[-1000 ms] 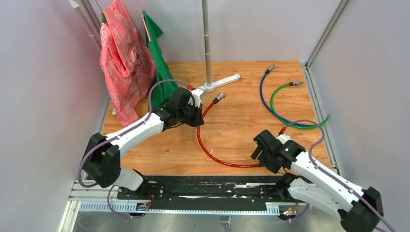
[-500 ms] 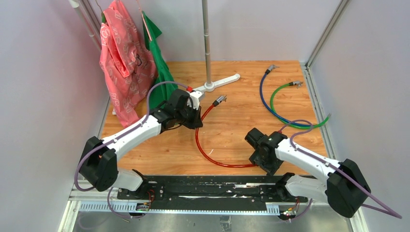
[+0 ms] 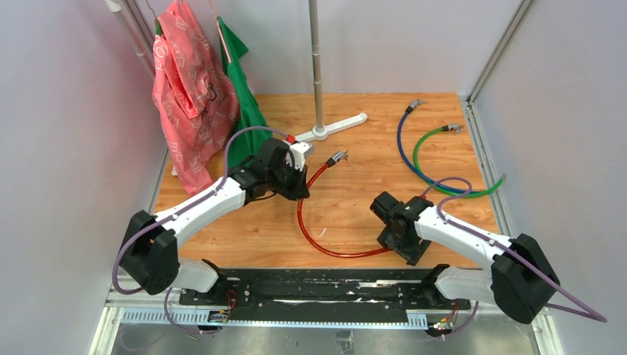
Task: Lock with the key
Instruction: Pick up the lock from the center of the board.
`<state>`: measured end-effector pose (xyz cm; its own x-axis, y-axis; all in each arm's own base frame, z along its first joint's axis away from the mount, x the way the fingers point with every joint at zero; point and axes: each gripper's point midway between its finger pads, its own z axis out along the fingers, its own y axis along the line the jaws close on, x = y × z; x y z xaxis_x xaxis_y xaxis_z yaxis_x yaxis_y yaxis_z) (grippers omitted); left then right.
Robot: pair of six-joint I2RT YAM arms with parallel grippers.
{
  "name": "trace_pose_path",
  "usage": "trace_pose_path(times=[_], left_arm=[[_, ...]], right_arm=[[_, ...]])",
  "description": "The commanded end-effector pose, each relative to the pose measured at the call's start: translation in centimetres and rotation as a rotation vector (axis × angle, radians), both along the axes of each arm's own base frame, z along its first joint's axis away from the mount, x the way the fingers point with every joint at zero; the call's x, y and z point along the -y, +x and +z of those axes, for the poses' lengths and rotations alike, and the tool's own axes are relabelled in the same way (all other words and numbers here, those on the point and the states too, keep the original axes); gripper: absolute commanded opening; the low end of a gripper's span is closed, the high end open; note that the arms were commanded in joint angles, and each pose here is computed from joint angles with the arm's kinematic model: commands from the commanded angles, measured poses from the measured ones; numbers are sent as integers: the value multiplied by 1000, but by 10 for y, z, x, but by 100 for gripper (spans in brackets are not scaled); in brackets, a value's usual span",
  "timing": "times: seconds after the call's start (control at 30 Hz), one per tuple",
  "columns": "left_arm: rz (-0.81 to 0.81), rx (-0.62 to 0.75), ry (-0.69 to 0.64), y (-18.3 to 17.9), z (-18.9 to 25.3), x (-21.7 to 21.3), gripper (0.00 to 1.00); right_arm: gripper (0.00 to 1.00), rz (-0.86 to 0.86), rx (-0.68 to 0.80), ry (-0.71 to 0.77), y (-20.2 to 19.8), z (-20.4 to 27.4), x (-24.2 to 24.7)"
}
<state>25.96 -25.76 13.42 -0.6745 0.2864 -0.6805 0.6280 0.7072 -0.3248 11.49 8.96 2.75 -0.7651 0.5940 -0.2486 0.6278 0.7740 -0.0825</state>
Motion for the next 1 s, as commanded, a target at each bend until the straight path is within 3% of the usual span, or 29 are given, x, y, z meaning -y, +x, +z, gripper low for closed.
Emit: trace_pose_path(times=[0.0, 0.13, 0.47, 0.5, 0.6, 0.67, 0.7, 0.73, 0.97], left_arm=[[-25, 26, -21, -3, 11, 1, 0], [-17, 24, -21, -2, 10, 1, 0], [0, 32, -13, 2, 11, -1, 0], [-5, 32, -13, 1, 11, -1, 0], [-31, 29, -18, -2, 12, 1, 0], [-67, 23, -14, -5, 14, 3, 0], [-97, 25, 0, -8, 13, 2, 0], [-121, 22, 19, -10, 12, 0, 0], [-331, 36, 48, -44, 8, -10, 0]], right_arm=[[82, -37, 139, 88, 41, -7, -27], [83, -54, 161, 123, 42, -1, -31], [73, -127, 88, 145, 25, -19, -32], [68, -126, 81, 137, 24, -22, -30], [42, -89, 95, 104, 27, -30, -25], [24, -2, 138, 92, 38, -32, -24], [9, 105, 166, 91, 47, -30, -27], [1, 196, 204, 88, 57, -25, -30], [0, 817, 437, 67, 110, 15, -64]])
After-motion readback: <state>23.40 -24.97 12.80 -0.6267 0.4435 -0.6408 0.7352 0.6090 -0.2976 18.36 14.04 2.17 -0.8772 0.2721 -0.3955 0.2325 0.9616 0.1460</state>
